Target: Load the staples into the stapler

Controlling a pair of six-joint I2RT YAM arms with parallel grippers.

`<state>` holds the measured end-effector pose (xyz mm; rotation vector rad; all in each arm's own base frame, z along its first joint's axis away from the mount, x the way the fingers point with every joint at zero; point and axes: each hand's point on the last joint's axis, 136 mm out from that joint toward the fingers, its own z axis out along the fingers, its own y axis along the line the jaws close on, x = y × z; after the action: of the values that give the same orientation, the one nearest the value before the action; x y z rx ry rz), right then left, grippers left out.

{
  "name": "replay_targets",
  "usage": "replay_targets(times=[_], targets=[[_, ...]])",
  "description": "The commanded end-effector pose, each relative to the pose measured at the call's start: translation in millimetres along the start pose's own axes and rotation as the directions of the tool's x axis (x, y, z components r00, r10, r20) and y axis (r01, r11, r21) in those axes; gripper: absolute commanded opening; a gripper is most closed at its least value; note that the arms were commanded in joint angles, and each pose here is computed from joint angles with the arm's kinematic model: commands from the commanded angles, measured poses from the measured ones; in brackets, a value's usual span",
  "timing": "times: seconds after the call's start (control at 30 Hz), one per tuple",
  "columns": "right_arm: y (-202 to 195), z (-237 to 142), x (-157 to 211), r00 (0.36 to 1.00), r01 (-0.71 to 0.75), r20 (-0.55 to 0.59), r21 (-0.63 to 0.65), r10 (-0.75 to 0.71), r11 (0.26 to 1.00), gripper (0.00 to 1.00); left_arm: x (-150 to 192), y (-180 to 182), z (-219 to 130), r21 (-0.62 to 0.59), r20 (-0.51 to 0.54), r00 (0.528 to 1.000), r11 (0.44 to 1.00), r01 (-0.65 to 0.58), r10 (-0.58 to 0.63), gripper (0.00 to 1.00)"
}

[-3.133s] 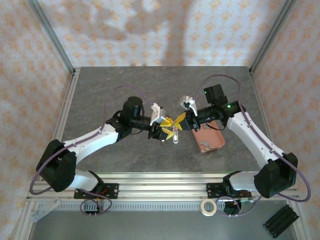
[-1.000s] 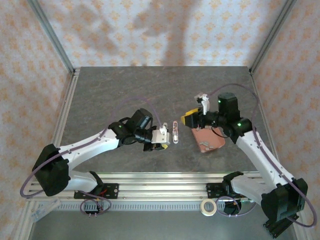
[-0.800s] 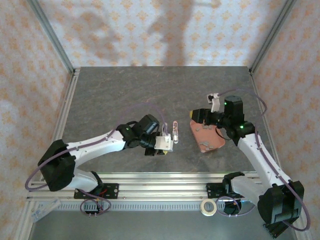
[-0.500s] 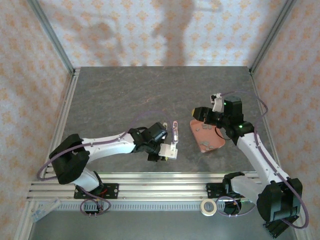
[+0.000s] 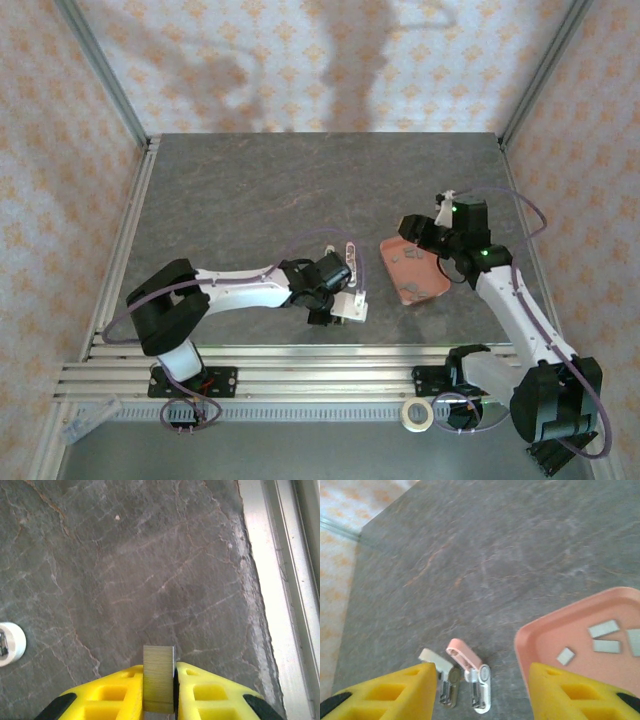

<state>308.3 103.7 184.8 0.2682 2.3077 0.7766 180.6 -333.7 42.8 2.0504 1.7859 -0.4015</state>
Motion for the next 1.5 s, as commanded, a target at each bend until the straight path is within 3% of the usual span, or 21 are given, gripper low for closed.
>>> replay_targets(times=[0.0,0.4,0.73,0.9,1.07,1.27,1.47], targets=[[-14.1,-8.4,-4.2,0.999,-0.039,0.037,0.081,0.036,0.996,0.51,-7.8,7.3,4.7,-0.019,-0.003,1.0,1.0,-0.013,0.013,0.22],[-14.4,-9.6,0.6,1.0,-0.018,0.025,0.076,0.016,0.997,0.51,-18.3,31.8,17.5,-0.066,-0.03,1.0,0.998,-0.001,-0.001,0.23],[-12.7,-11.4,2.3,1.0,0.011,0.008,0.074,-0.011,0.997,0.52,-16.8,30.9,21.5,-0.041,-0.055,0.998,0.999,-0.008,0.006,0.27],[-4.3,-12.4,7.6,0.998,0.046,-0.047,0.041,-0.044,0.998,0.54,-21.8,38.1,5.2,-0.117,-0.009,0.999,0.992,0.039,-0.04,0.34],[1.1,-10.8,16.3,0.991,0.029,-0.135,0.022,-0.025,0.999,0.55,-32.1,56.1,-23.0,-0.259,0.136,0.976,0.944,0.203,-0.172,0.44],[11.1,-11.6,17.8,0.987,0.037,-0.157,-0.014,-0.038,0.999,0.56,-31.7,83.9,-63.0,-0.36,0.375,0.859,0.799,0.481,-0.348,0.53],[19.6,-7.8,42.8,0.958,0.139,-0.256,0.017,-0.13,0.99,0.54,-5.4,103.7,-93.0,-0.276,0.58,0.609,0.573,0.772,-0.541,0.57]])
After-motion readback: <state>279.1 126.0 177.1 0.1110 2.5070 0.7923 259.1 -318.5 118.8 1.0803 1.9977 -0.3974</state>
